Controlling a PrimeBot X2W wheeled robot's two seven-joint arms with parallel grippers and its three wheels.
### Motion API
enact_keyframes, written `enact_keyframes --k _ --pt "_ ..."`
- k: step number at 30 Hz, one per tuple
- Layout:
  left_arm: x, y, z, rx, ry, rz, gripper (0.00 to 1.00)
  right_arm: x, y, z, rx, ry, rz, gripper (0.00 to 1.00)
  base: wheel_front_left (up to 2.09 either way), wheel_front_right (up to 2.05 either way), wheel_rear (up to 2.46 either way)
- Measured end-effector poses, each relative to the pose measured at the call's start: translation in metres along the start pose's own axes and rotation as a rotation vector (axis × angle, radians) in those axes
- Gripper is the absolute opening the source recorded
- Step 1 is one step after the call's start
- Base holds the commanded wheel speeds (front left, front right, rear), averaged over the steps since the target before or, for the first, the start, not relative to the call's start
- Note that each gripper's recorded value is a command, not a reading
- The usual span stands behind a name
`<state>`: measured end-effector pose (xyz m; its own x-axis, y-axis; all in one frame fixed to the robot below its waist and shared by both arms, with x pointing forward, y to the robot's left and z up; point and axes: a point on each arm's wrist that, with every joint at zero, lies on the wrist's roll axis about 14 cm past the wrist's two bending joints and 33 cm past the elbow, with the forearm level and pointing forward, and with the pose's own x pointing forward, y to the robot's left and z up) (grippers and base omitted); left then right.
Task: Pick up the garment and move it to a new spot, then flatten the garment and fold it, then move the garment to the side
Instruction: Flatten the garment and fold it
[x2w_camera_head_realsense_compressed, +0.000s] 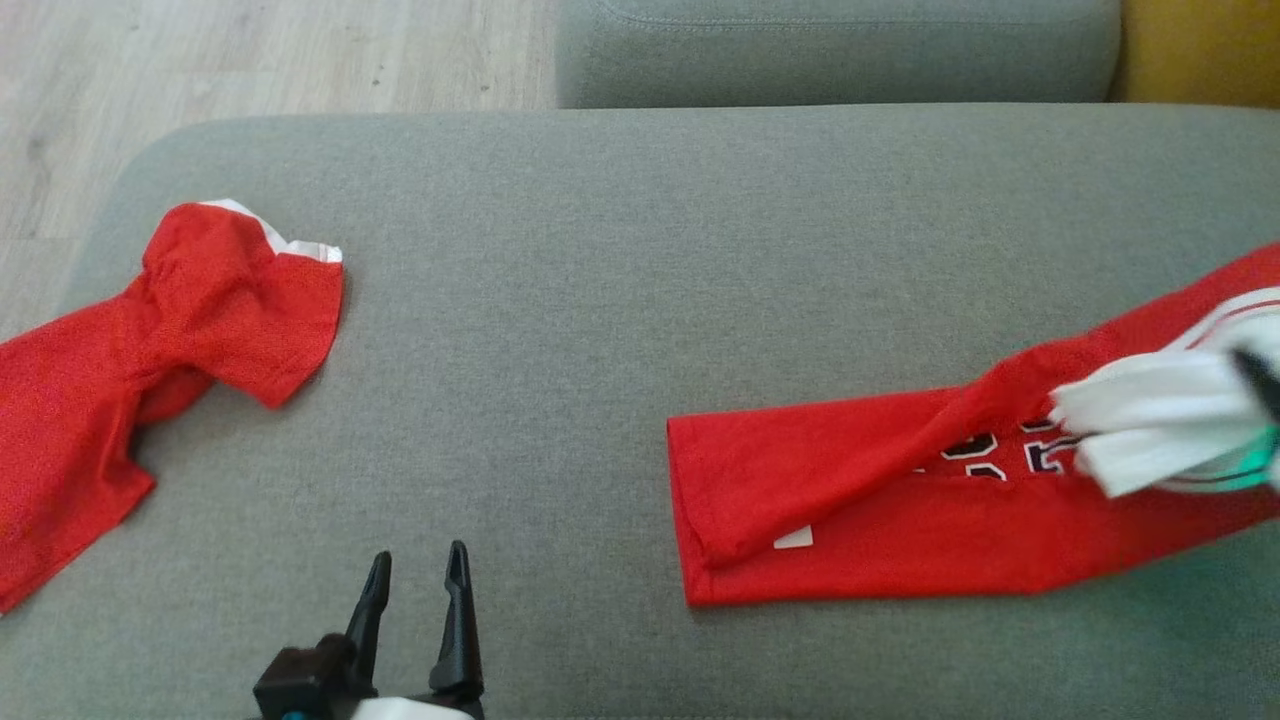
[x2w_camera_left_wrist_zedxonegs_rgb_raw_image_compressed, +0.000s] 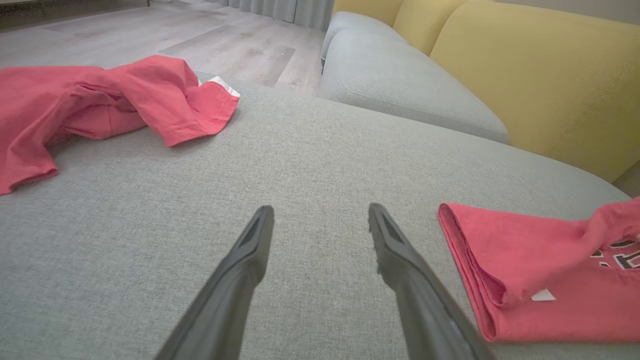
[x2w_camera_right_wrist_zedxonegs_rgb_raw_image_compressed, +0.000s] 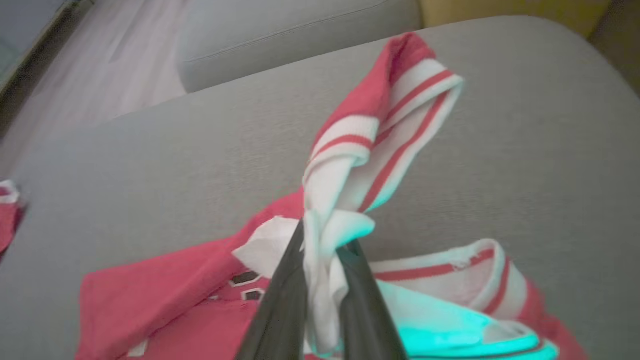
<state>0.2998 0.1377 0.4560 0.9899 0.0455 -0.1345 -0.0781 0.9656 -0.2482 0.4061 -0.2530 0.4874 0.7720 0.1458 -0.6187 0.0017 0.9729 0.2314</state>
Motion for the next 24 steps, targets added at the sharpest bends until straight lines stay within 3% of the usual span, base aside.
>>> enact_keyframes --k 1,7,13,24 --pt "0.0 0.0 0.0 0.0 0.0 0.0 1.0 0.0 0.0 0.0 0.0 0.0 0.0 0.0 0.0 0.0 0.0" --pt "0.0 0.0 -0.005 0.003 0.017 -0.001 1.0 0.006 0.082 -0.04 -0.052 0.113 0.21 0.0 0.0 0.0 0.0" --pt "-0.002 -0.001 -0.007 0.011 0.02 -0.004 1.0 0.017 0.162 -0.08 -0.022 0.181 0.384 0.0 0.0 0.0 0.0" --pt "-0.006 0.006 -0.009 0.043 0.023 0.014 1.0 0.029 0.212 -0.125 0.036 0.23 0.516 0.0 0.0 0.0 0.0"
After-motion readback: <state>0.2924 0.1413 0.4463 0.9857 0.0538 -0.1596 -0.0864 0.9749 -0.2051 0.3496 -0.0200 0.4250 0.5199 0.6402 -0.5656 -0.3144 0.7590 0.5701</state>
